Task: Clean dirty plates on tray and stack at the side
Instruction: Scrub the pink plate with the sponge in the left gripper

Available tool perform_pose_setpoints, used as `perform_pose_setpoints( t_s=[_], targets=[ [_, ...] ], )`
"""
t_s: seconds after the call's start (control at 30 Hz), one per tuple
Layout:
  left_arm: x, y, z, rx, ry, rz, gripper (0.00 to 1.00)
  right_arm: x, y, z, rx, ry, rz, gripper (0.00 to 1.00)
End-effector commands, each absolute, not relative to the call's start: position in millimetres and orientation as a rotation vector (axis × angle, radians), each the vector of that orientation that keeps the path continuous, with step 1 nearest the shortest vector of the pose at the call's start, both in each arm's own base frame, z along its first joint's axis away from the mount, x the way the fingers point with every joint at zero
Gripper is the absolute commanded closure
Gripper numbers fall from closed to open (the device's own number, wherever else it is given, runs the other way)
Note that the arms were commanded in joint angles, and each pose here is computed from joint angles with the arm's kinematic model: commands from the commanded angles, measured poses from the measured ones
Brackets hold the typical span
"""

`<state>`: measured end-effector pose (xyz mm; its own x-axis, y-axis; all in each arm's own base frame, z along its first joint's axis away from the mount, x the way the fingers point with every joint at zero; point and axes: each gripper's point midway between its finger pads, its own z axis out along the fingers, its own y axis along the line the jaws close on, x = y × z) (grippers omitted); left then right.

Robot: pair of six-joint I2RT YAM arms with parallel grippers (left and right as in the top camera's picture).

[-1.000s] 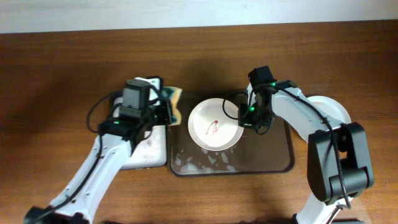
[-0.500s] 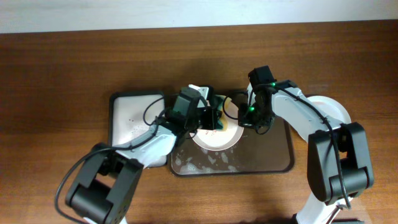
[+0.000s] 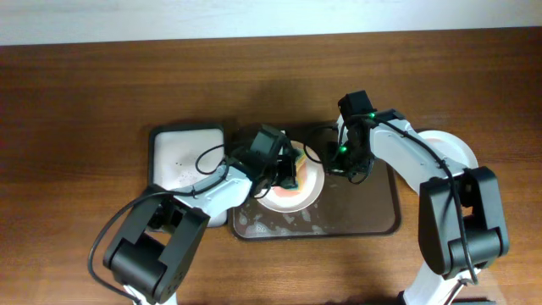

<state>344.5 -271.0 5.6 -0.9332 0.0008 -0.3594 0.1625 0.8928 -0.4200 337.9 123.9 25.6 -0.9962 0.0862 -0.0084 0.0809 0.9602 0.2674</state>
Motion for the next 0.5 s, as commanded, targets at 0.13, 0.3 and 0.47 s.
perform_pose_setpoints(
  t_s=[0.13,0.3,0.47],
  targets=[
    [335.5,-225.6,20.1,0.177,2.726,-0.396,1.0,336.7,129.7,31.3,0.103,3.08,0.457,0.91],
    [334.7,-226.4,22.3,0.179,2.724,-0.402,1.0,329.7,165.2,45.2,-0.02,3.048,0.781,0.64],
    [334.3,-226.8,22.3,0.181,2.724,-0.402,1.0,322.4,174.7,37.7,-0.085,3.075,0.628,0.69]
  ],
)
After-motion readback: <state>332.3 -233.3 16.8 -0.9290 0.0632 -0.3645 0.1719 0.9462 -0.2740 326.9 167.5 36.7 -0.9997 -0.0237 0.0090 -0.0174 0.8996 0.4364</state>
